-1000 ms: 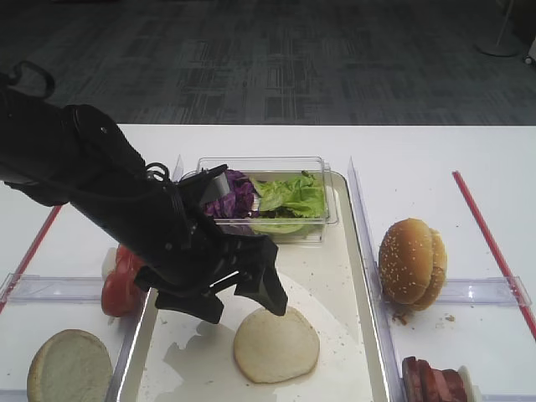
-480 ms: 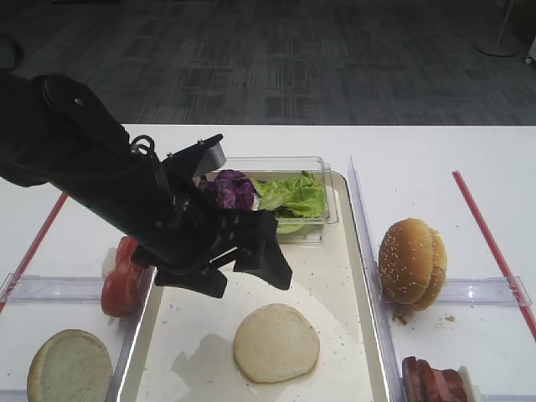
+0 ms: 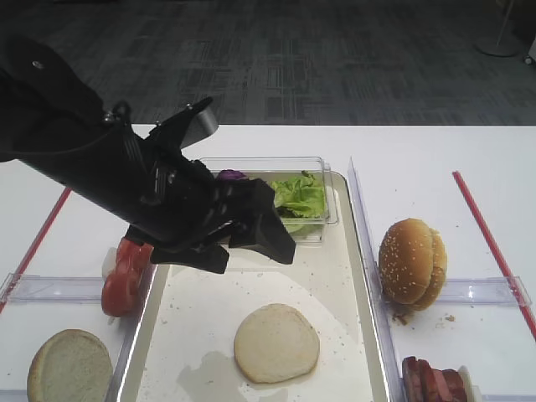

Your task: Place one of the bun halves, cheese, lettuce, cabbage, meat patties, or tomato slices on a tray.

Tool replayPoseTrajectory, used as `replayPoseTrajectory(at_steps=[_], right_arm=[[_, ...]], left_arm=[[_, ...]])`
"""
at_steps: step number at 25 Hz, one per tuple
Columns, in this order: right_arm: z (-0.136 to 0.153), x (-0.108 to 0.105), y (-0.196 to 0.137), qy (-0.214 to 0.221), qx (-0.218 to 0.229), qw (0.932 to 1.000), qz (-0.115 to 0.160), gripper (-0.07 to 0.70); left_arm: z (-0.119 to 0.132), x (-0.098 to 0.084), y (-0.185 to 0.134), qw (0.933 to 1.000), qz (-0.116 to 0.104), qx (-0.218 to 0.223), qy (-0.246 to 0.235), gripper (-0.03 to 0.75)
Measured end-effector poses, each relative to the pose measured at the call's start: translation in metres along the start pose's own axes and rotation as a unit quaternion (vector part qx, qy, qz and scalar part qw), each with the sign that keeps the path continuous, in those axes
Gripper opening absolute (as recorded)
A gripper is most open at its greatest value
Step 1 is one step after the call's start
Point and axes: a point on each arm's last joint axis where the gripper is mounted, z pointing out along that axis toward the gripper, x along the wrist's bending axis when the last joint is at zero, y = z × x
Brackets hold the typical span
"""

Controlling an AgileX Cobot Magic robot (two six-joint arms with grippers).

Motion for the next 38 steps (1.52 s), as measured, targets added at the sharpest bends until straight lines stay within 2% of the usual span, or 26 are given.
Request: replayPoseTrajectory(at_steps=[8,11,17,31,38], right_arm=[[0.0,0.0,0.0,0.0,0.0,1.0,0.0,0.678],[0.0,0.0,0.0,0.0,0.0,1.0,0.0,0.678],[0.0,0.0,0.0,0.0,0.0,1.0,0.0,0.678],[0.0,0.0,0.0,0.0,0.0,1.0,0.0,0.678],[0.0,0.0,0.0,0.0,0.0,1.0,0.0,0.678]], left_arm=[[-0.003,0.0,-0.001,1.0,0.001,0.003,0.007,0.58],[-0.003,0.001,-0.002,0.9998,0.009,0.009,0.014,0.58],[-0.004,0.011,-0.005,0.9973,0.017,0.025,0.067,0.58],[-0.011,0.031,-0.007,0.9812,0.01,0.045,0.188,0.58],[-0.025,0.028,0.005,0.9709,0.021,0.043,0.235,0.58]])
